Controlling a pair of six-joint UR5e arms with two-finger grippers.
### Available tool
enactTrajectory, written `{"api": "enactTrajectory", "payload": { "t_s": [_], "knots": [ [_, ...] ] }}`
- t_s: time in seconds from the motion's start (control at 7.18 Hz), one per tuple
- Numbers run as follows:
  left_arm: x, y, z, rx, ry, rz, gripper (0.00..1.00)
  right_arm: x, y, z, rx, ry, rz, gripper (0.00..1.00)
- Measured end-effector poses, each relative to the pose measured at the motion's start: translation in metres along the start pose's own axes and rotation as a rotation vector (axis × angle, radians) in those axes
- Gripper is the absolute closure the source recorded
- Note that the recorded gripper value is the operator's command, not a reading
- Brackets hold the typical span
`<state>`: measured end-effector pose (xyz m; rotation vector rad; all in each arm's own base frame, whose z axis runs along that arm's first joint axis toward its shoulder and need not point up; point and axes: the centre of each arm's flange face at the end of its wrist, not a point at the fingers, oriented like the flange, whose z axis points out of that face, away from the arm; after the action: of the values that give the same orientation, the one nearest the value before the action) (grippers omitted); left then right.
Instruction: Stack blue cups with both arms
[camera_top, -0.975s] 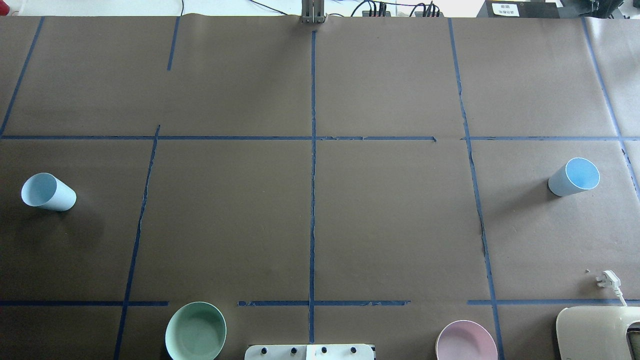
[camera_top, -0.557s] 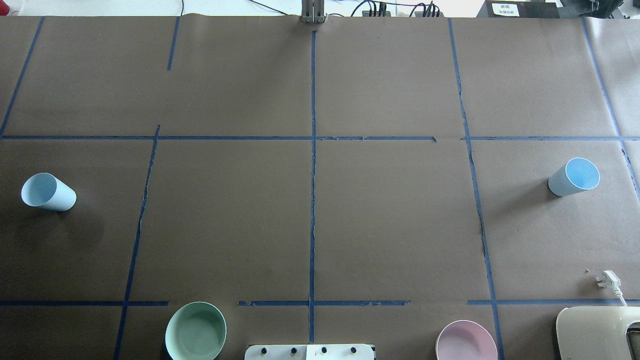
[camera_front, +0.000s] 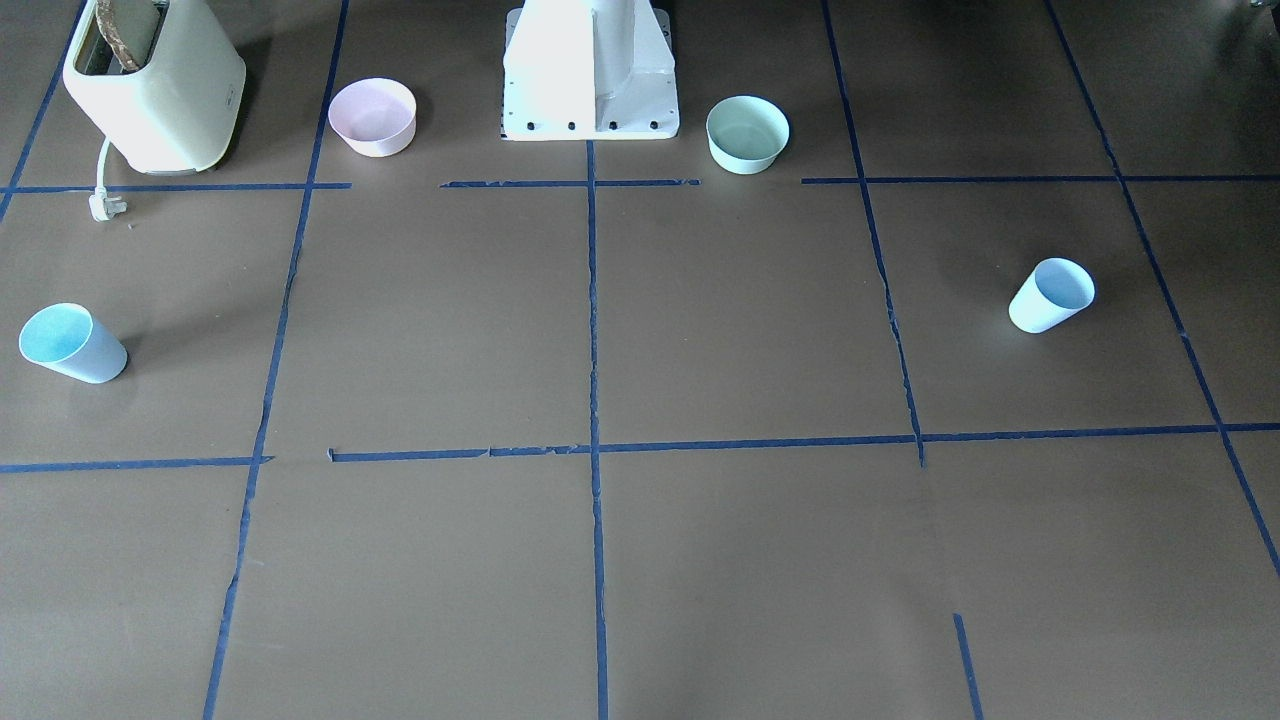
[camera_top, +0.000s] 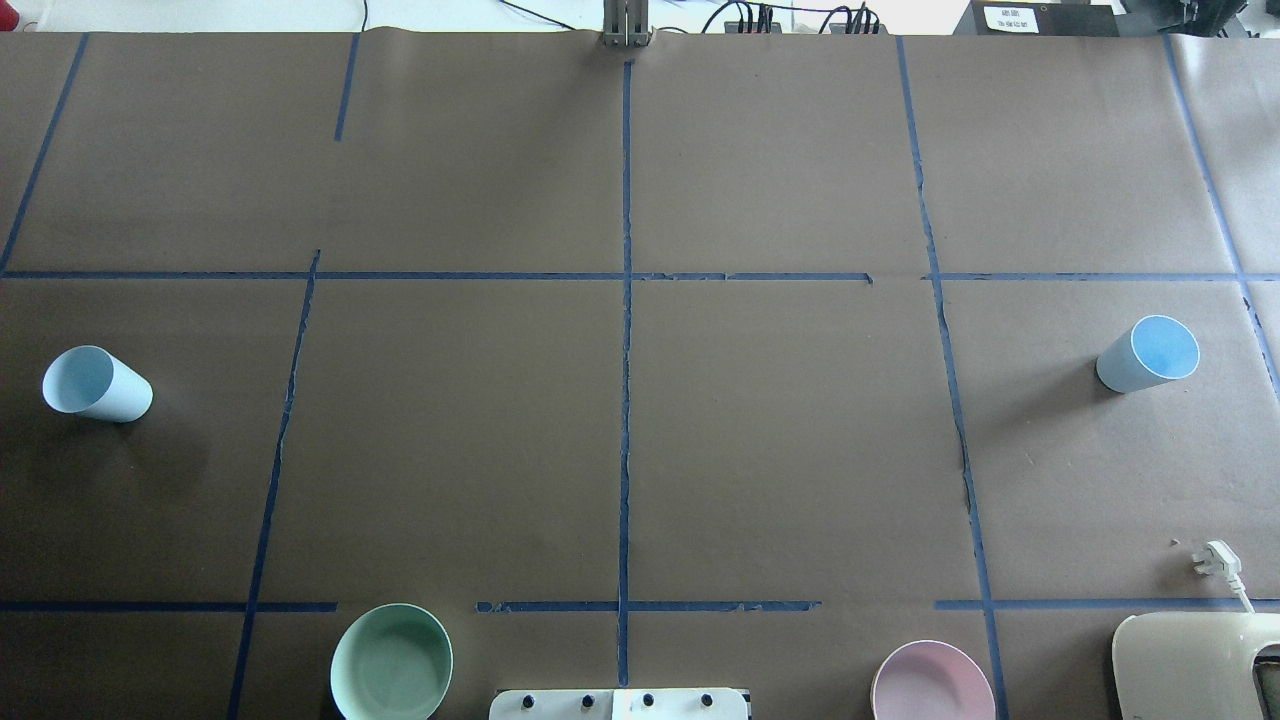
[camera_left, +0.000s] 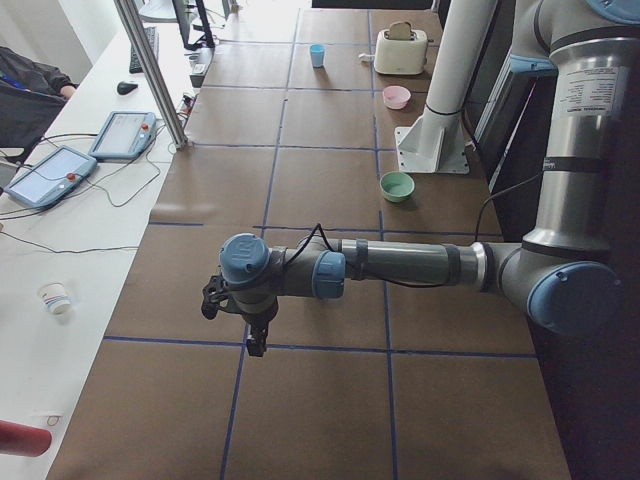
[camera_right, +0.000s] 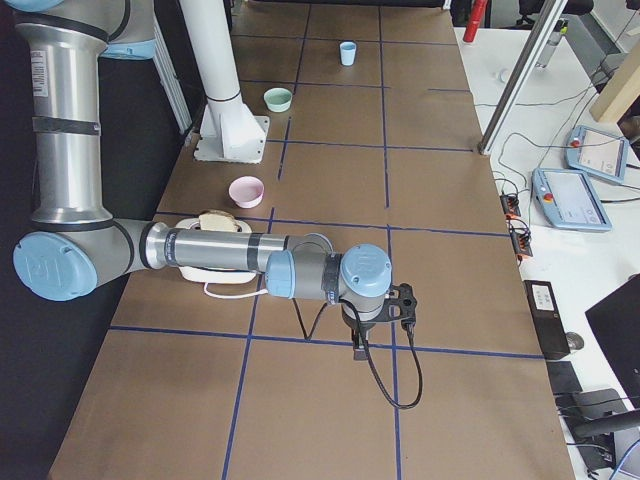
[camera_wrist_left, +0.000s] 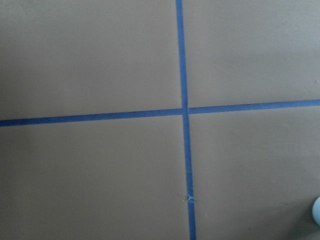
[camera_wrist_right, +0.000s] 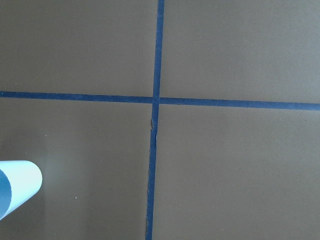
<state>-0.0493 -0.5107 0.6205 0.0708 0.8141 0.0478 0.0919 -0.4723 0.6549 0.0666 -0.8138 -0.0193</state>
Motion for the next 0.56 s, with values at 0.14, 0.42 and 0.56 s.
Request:
{"api": "enactTrajectory", "payload": {
  "t_s": [0.14,0.42,0.56],
  "knots": [
    [0.026,0.006,0.007,-0.001,0.021,-0.022,0.0,0.0,0.0,0.0,0.001,0.0,-0.001,0.0],
    [0.068,0.033,0.04,0.03,0.063,-0.072,0.0,-0.002,-0.001,-0.002,0.004,0.0,-0.005,0.0],
    [0.088,0.044,0.06,0.041,0.089,-0.101,0.0,-0.002,-0.002,-0.002,0.005,0.0,-0.007,0.0]
  ]
}}
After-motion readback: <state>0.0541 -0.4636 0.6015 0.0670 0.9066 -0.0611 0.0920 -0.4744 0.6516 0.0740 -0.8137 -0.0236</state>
